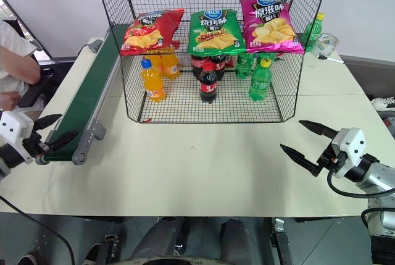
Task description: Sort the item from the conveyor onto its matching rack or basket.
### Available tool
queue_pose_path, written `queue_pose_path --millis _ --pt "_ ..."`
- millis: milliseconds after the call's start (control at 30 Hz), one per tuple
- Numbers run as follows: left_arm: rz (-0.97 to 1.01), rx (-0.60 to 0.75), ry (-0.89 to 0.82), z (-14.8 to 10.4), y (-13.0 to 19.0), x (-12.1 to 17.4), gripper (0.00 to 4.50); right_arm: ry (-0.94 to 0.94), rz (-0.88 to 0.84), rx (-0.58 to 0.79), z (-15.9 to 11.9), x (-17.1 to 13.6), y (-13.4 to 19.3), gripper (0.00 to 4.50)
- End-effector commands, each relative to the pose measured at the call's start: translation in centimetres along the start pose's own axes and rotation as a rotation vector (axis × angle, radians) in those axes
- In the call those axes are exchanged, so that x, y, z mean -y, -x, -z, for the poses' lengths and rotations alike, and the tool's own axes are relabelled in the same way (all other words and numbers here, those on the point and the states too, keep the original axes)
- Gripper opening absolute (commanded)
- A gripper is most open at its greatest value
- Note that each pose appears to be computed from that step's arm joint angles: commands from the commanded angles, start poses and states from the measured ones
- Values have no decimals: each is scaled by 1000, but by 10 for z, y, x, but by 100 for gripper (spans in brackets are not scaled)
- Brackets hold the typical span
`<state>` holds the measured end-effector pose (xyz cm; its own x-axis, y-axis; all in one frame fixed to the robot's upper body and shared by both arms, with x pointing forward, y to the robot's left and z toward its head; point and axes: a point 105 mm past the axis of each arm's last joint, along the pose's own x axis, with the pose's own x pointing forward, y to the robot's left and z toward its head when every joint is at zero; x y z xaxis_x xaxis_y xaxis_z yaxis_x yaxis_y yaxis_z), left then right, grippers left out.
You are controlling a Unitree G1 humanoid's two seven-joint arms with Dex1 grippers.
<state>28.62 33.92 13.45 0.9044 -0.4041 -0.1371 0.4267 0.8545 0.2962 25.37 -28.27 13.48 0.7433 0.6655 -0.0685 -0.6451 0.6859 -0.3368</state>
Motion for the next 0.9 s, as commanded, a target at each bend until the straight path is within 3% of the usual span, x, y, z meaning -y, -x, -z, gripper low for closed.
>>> queue_pose_path --millis 33,900 --pt "-20 27 -68 -14 2 -9 378 52 8 14 -10 5 3 450" --pt "-53 34 -54 -8 2 -8 378 66 5 2 -8 10 4 450"
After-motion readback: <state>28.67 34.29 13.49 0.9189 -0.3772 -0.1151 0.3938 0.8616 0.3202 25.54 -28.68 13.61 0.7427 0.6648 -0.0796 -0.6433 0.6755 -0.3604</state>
